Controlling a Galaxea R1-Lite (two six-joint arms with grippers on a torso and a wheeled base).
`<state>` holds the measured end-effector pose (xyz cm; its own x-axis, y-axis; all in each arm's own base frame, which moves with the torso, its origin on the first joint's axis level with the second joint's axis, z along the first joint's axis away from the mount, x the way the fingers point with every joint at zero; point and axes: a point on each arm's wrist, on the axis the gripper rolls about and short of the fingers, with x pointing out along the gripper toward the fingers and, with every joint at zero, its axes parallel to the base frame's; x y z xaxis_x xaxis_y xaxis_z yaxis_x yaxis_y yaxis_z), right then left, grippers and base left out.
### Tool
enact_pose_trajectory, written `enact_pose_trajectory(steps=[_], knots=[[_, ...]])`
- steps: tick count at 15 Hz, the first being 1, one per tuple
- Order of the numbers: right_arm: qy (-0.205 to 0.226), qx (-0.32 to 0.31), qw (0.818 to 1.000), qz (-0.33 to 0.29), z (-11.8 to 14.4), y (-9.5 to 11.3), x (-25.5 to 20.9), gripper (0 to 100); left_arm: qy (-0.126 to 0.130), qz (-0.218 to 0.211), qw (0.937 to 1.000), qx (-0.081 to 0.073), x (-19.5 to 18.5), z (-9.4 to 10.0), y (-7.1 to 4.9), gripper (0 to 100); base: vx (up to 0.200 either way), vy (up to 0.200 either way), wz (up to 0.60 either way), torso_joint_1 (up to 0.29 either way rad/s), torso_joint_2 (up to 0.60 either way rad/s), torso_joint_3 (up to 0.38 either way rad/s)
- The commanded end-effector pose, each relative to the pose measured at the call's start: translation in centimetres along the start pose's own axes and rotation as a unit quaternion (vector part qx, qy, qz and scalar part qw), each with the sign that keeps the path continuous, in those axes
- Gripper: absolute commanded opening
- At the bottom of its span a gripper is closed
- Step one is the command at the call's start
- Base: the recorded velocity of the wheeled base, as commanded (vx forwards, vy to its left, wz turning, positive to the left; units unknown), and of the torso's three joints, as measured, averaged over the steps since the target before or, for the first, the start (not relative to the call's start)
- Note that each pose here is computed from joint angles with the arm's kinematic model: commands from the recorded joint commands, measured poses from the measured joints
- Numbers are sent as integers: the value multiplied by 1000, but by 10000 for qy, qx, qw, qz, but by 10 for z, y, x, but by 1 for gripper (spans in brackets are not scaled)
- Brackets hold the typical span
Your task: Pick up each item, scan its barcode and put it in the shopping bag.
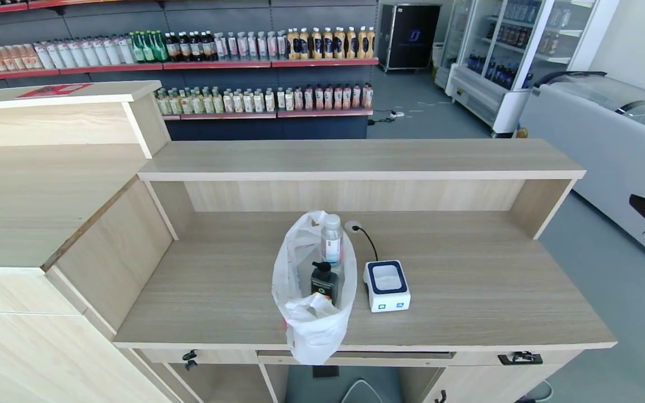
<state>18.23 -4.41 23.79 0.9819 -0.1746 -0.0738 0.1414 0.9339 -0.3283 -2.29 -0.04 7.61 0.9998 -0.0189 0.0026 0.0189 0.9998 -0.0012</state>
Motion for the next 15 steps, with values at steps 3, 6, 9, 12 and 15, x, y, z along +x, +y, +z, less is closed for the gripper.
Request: enact_pose_trajectory(steps=[3,6,9,12,15], knots=[[382,695,9968,130,-62,27,-73,100,-3,3,10000,-1,0,0,0,100,0,0,0,0,0,0],[174,834,9951,511,-112,53,-128,100,-3,3,10000,-1,0,0,0,100,0,0,0,0,0,0],[-146,918,9897,1087,-130,62,-163,100,-3,3,10000,-1,0,0,0,100,0,0,0,0,0,0],[-304,911,9870,1291,-149,66,-183,100,-3,3,10000,-1,0,0,0,100,0,0,0,0,0,0],[-811,1031,9821,1355,-155,67,-195,100,-3,3,10000,6,0,0,0,100,0,0,0,0,0,0]])
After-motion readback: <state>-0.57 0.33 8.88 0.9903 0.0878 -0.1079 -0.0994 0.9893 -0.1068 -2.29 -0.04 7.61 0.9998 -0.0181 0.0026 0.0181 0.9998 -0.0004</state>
